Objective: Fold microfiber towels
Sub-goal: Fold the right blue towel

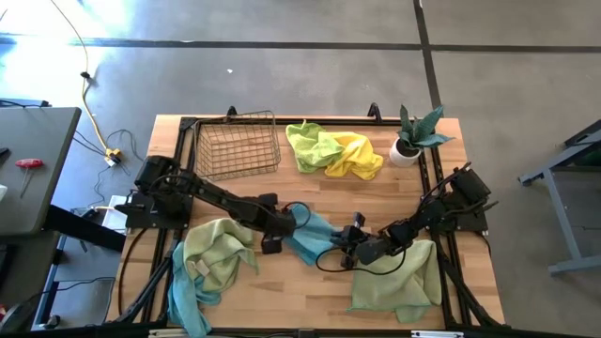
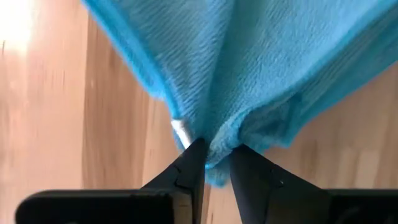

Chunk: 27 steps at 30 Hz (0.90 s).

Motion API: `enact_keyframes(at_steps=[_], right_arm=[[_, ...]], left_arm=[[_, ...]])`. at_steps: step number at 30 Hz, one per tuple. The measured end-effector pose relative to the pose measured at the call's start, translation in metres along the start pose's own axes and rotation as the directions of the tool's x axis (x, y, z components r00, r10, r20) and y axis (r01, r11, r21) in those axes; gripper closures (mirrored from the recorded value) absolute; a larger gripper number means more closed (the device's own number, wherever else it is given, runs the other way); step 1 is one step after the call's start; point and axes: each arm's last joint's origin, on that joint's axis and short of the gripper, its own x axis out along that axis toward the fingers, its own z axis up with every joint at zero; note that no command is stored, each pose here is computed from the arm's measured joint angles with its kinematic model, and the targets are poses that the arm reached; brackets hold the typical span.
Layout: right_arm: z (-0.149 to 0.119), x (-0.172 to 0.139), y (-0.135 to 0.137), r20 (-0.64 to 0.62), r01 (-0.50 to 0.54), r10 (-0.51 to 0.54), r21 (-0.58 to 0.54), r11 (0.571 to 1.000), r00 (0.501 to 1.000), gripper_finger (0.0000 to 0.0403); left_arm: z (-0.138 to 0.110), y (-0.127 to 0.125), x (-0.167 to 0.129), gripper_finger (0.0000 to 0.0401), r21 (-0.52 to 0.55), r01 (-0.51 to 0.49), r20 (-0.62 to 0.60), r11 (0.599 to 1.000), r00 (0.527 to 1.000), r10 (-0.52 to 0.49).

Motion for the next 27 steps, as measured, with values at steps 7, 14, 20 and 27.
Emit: enact_keyframes(at_steps=[7,14,20,27], right_arm=[[0.000,0.000,0.000,0.000,-0.001,0.001,0.001,1.000,1.000,0.0330],[0.000,0.000,0.000,0.004,-0.004,0.004,0.004,1.000,1.000,0.0330],[0.001,0.000,0.001,0.014,-0.012,0.012,0.012,1.000,1.000,0.0330],[0.005,0.000,0.004,0.046,-0.057,0.056,0.024,0.998,0.997,0.0330]], left_arm=[[0.002,-0.003,-0.028,0.0339,-0.025,0.027,0.109,0.999,0.994,-0.024],[0.019,-0.010,-0.058,0.0339,-0.082,0.028,0.395,0.996,0.919,0.007],[0.029,-0.021,-0.043,0.0339,-0.073,0.041,0.483,0.996,0.876,-0.001],[0.025,-0.029,-0.009,0.0339,-0.066,0.015,0.392,0.998,0.920,0.012]])
